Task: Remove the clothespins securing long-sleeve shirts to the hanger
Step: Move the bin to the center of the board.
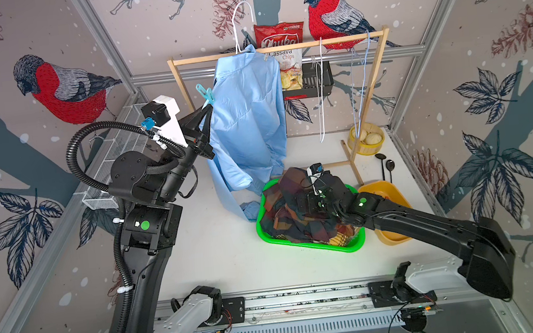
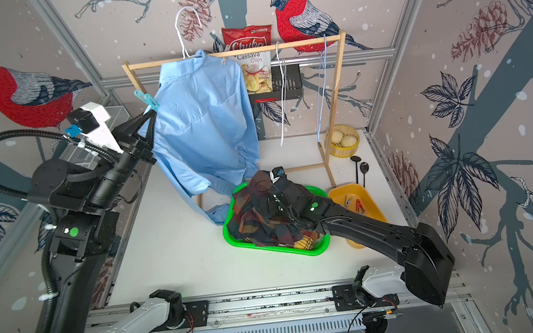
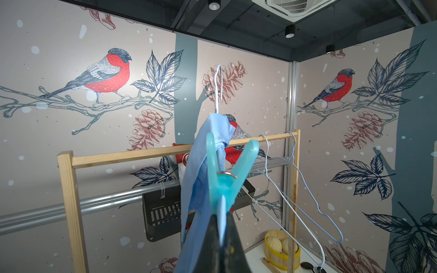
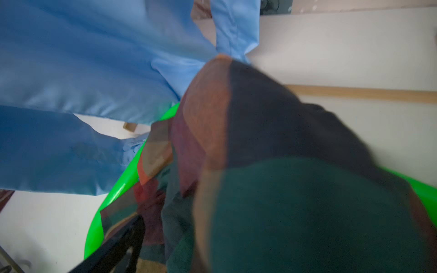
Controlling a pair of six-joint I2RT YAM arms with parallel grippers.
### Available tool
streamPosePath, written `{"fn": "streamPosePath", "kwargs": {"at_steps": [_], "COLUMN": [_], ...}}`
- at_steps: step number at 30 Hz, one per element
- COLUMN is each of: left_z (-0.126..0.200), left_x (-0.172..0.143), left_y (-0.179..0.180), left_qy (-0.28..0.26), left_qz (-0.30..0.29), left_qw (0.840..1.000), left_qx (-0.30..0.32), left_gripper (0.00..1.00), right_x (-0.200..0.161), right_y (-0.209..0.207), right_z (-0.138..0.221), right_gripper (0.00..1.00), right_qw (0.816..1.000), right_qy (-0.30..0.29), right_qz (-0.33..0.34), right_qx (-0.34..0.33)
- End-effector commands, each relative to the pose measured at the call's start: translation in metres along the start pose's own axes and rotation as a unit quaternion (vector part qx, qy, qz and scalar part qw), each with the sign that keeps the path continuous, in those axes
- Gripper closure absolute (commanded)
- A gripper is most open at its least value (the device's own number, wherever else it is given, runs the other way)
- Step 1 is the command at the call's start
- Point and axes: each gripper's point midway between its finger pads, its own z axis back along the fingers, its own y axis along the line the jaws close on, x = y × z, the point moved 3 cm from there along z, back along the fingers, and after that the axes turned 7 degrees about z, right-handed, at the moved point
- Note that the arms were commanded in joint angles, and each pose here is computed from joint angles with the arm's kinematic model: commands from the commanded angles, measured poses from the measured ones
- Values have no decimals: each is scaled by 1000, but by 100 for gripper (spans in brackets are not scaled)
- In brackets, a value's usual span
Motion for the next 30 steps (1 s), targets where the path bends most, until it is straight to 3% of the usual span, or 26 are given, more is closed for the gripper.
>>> {"fn": "streamPosePath", "kwargs": {"at_steps": [1, 9, 15, 20, 26, 30], "left_z": [6, 11, 11, 8, 3, 0], "left_x": [28, 44, 48, 50, 48, 48], "left_y": [-9, -15, -14, -13, -9, -7], "left_qy": [-52, -67, -70, -71, -68, -72], "left_qz": [-4, -8, -12, -17, -30, -32], "left_qw": [999, 998, 997, 997, 997, 997], "left_qx": [-14, -19, -14, -12, -3, 1], "left_gripper": [100, 100, 100, 100, 100, 100], "right_x": [-17, -79, -103, -81, -35, -18], "right_y": [9, 58, 102, 99, 68, 64], "right_z": [-20, -62, -63, -50, -17, 3], "right_gripper": [0, 0, 0, 0, 0, 0], "right_qw": [999, 989, 978, 987, 998, 998], "right_qy": [24, 106, 137, 105, 52, 45], "right_qz": [-14, 9, 22, 16, 32, 53], "right_qx": [24, 104, 154, 119, 12, -4]}}
